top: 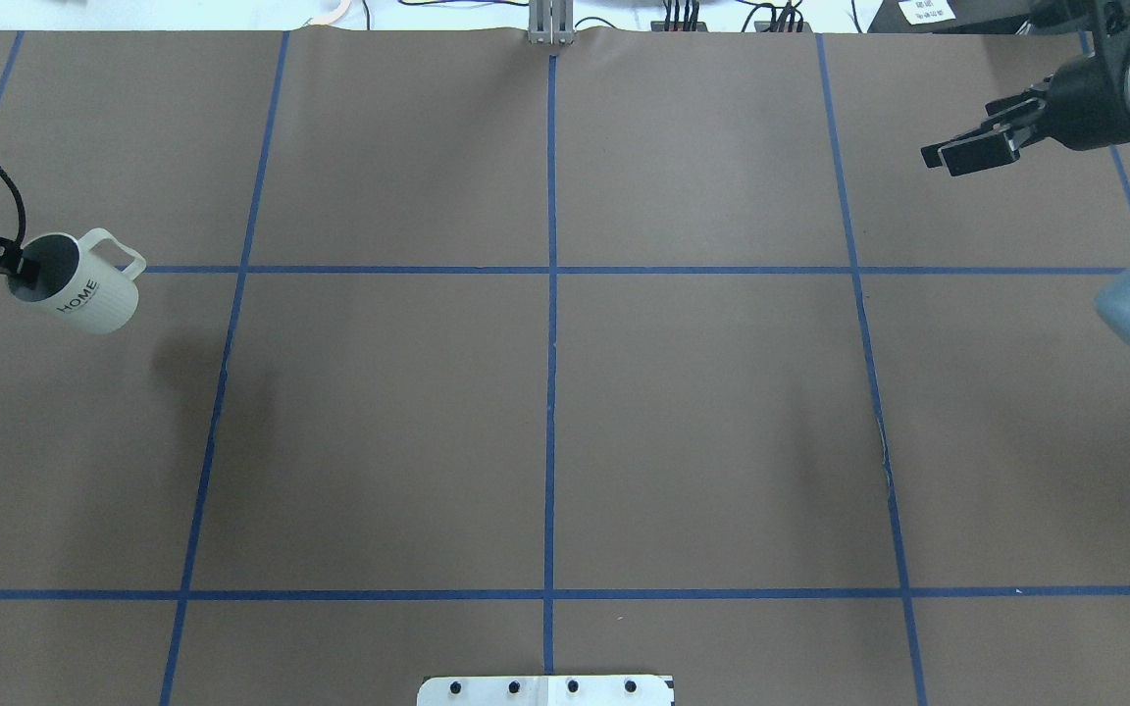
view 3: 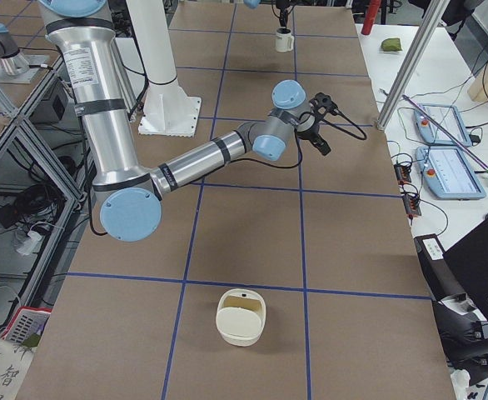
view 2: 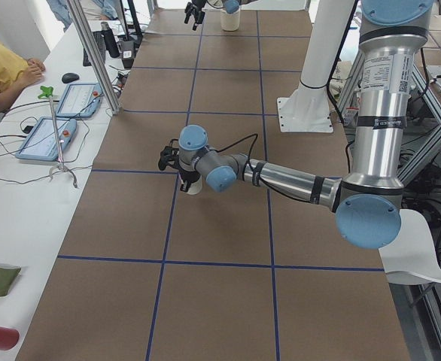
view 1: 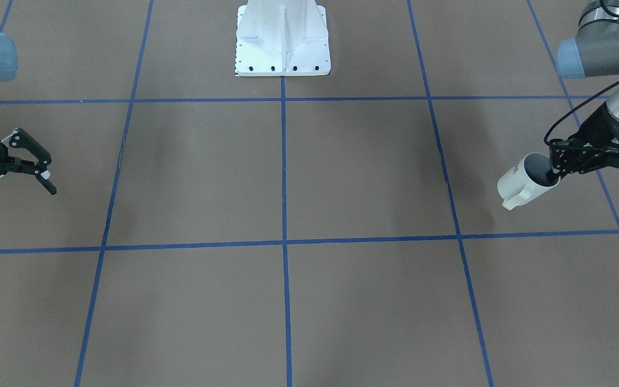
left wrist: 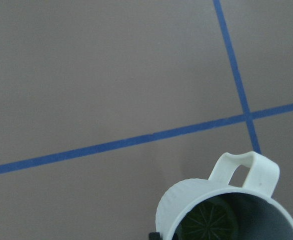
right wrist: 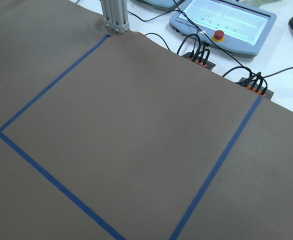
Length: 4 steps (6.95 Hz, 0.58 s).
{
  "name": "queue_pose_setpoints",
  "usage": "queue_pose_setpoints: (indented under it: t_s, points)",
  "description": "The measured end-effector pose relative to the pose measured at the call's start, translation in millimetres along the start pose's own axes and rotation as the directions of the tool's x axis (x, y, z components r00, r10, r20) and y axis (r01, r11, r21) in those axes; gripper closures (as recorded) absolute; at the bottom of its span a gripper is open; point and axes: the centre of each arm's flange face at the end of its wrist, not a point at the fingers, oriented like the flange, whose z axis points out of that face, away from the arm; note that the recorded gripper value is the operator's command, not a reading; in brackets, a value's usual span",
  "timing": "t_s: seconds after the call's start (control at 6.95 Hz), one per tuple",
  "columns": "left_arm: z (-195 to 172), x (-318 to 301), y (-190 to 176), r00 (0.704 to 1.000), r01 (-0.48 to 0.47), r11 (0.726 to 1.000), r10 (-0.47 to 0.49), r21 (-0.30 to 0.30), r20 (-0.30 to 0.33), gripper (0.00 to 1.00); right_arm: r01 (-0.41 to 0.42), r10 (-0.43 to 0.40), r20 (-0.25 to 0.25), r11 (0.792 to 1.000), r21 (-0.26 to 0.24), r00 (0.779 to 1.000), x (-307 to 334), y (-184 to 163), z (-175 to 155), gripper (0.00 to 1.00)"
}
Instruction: Left arm hands cup to right arm to dump lemon
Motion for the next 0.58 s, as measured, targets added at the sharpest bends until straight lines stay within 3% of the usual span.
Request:
queue_pose_setpoints:
  t_s: [0.29, 0.58]
  points:
    - [-23, 44, -40, 0.990, 0.133, 0.990, -0.131, 0.045, -0.047, 1.00, 0.067, -0.067, -0.002, 0.995, 0.067, 0.998, -35, -33, 24, 0.01]
    - [-50, 98, -72, 0.943, 0.317, 0.945, -0.306, 0.076, -0.130, 1.00, 0.145, -0.134, -0.075, 0.974, 0.174, 0.988, -92, -46, 60, 0.01]
